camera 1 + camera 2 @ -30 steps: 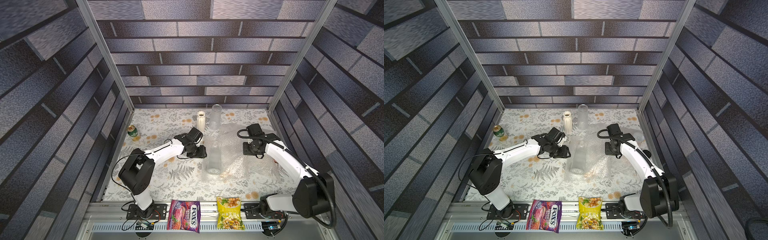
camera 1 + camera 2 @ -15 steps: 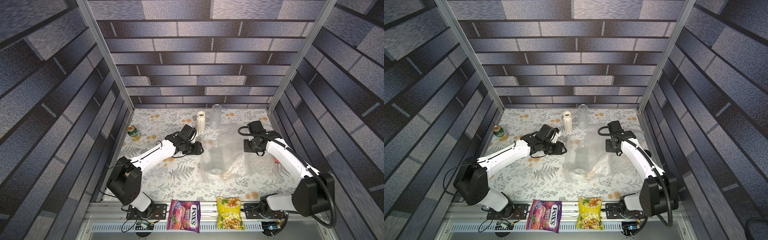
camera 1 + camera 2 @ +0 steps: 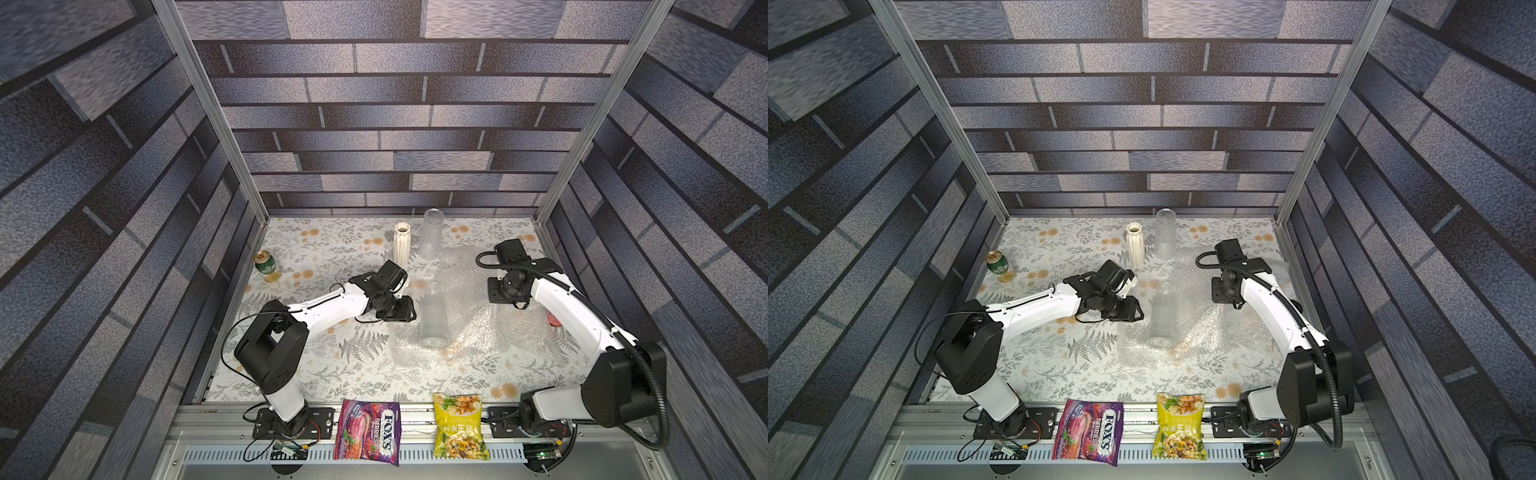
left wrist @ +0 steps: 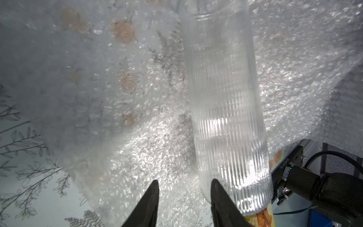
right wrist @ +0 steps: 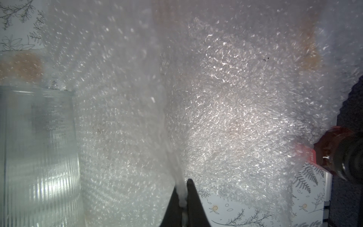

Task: Unwrap the vase from the bubble wrap
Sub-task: Unwrap the bubble wrap at the center of the board.

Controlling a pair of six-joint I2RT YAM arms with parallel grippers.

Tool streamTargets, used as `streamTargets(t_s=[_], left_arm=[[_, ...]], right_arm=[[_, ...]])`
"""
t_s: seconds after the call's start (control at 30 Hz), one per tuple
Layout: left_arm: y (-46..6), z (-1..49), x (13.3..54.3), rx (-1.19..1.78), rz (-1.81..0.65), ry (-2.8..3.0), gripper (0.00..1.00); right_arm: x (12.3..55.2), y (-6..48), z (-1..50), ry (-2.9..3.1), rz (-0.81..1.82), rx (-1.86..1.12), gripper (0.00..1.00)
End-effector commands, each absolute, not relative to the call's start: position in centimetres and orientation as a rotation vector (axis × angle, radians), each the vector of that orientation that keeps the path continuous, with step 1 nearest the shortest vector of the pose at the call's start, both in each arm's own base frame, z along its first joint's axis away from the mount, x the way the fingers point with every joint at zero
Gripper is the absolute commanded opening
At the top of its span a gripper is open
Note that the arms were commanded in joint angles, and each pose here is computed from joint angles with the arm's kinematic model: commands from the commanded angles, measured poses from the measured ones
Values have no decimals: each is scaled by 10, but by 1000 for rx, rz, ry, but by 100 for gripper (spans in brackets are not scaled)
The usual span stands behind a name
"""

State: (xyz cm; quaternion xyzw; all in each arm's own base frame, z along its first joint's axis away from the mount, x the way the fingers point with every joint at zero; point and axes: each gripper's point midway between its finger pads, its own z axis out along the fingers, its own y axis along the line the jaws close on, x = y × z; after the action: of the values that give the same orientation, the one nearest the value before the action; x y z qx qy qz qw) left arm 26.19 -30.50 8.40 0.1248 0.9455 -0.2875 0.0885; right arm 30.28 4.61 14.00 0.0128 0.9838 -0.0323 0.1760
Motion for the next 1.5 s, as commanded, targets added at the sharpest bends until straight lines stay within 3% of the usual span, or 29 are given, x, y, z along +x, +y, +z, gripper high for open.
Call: streamTargets(t_s=[0.0,0.23,0.5,0.67,1.0,1.3,1.47], left_arm=[[-293,60,254,325,-829,2885,45],[-281,41,253,292,-798,2922,46],[-274,45,263,254,-766,2888,55],[-268,72,278,222,-735,2766,59],[-242,153,301,182,-634,2472,74],[-213,190,296,173,-603,2328,97],[-202,195,294,166,-602,2318,98]], right_arm=[[304,38,158,2758,-134,39,15],[303,37,176,2729,-127,36,42],[301,79,188,2712,226,46,49],[301,105,192,2670,412,74,50],[307,166,176,2652,452,-5,57],[321,206,140,2717,422,-33,62],[327,212,122,2764,385,-13,64]])
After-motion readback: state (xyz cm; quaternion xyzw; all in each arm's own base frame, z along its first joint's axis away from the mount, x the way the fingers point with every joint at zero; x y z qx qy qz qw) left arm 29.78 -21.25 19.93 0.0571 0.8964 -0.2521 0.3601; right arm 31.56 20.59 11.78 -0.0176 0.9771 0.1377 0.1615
